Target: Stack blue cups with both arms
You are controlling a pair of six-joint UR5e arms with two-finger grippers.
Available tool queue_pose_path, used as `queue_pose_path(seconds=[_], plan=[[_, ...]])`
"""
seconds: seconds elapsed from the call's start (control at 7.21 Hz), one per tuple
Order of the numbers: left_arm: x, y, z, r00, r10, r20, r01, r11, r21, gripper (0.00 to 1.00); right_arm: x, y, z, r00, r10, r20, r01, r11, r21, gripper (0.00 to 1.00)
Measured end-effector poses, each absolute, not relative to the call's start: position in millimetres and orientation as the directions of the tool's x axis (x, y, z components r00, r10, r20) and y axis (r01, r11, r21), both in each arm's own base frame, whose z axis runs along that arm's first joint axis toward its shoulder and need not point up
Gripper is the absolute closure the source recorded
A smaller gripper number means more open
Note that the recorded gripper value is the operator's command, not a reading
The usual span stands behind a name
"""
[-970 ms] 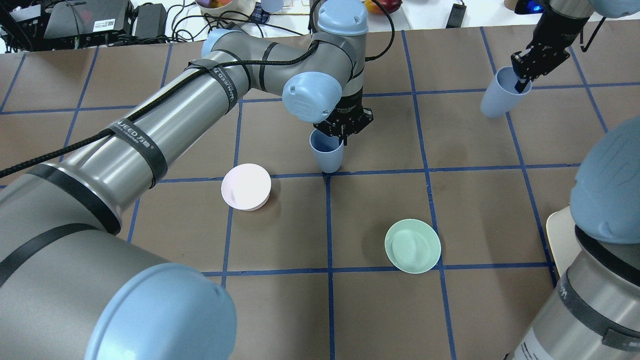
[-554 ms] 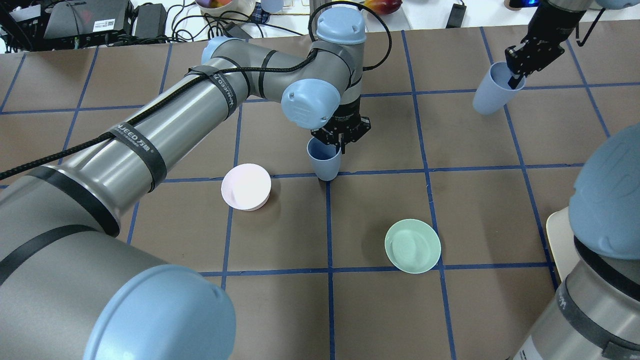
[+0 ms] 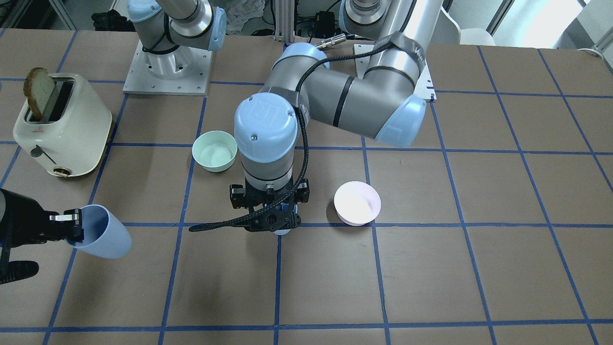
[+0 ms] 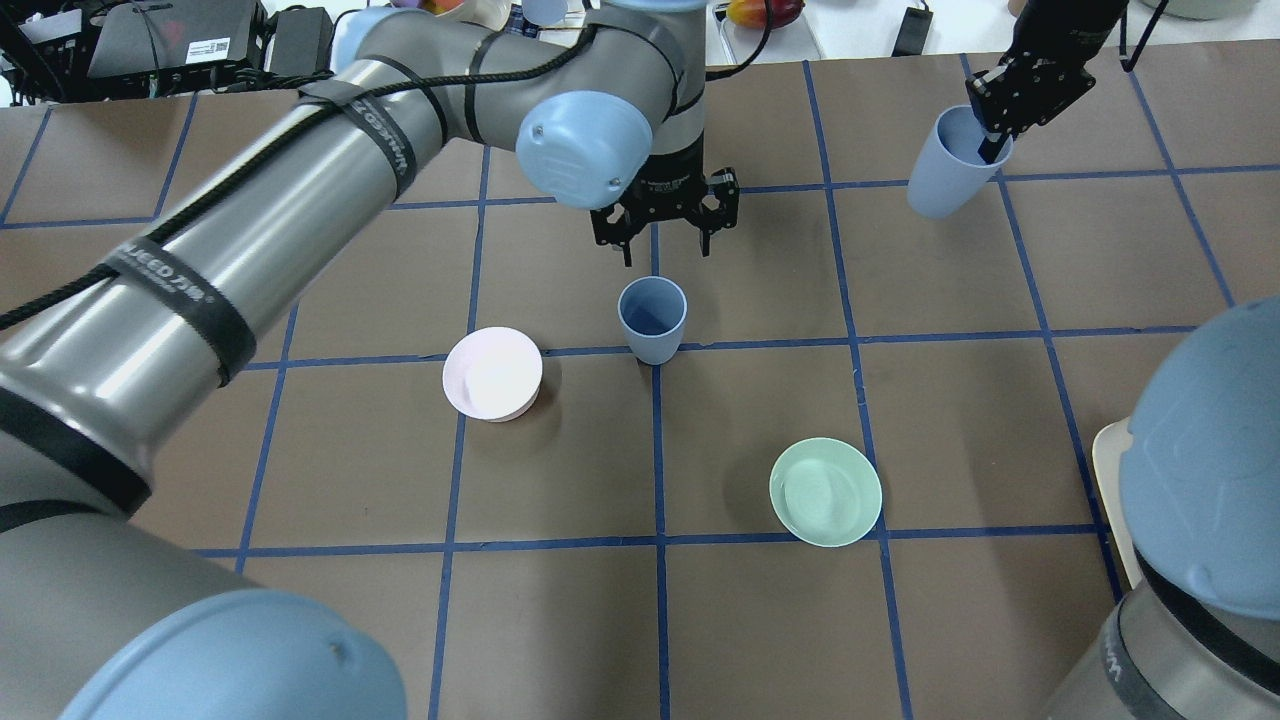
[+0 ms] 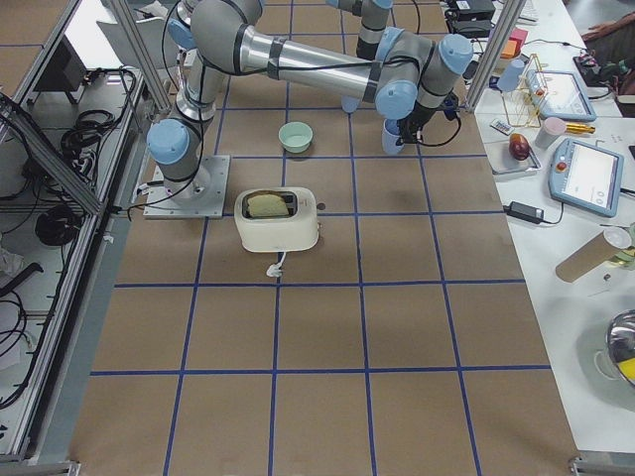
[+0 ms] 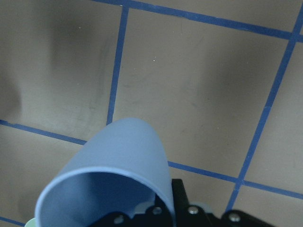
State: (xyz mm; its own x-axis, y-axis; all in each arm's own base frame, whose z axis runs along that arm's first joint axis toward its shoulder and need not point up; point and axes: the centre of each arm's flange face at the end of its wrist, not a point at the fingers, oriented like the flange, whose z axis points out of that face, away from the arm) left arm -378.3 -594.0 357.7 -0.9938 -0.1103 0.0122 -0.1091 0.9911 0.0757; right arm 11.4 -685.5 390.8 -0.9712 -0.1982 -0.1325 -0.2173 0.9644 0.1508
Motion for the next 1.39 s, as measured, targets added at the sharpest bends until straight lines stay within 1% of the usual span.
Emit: queue_pose_path(seconds=[0.14,0.42,0.55,0.83,0.97,1.11,1.39], plan=[[-356,-592,398,-0.993,-0.115,0.03,-0.112,0.991,0.071,0.0,41,-678,401,-0.975,-0.182,-0.125,-0.201,0.967,0.157,1.0],[-301,-577,476,-0.996,-0.044,0.075,-0.043,0.999,0.019,0.0,106,-659,414,-0.979,-0.172,-0.112,-0.189,0.968,0.166,1.0],[-273,-561,499,-0.997,-0.012,0.07,-0.011,1.0,0.026,0.0,136,-647,414,-0.981,-0.16,-0.111,-0.178,0.968,0.177,1.0],[-222,-517,501,-0.998,0.033,0.061,0.037,0.997,0.07,0.0,211,-615,405,-0.984,-0.145,-0.1,-0.163,0.964,0.21,1.0],[-202,-497,499,-0.998,0.029,0.048,0.031,0.998,0.049,0.0,243,-602,399,-0.985,-0.145,-0.095,-0.163,0.962,0.221,1.0],[-181,-489,498,-0.999,0.018,0.036,0.019,1.0,0.006,0.0,269,-590,394,-0.985,-0.135,-0.104,-0.155,0.961,0.227,1.0],[-149,-489,501,-0.997,0.076,0.024,0.075,0.996,-0.047,0.0,310,-579,380,-0.989,-0.083,-0.123,-0.106,0.976,0.189,1.0]])
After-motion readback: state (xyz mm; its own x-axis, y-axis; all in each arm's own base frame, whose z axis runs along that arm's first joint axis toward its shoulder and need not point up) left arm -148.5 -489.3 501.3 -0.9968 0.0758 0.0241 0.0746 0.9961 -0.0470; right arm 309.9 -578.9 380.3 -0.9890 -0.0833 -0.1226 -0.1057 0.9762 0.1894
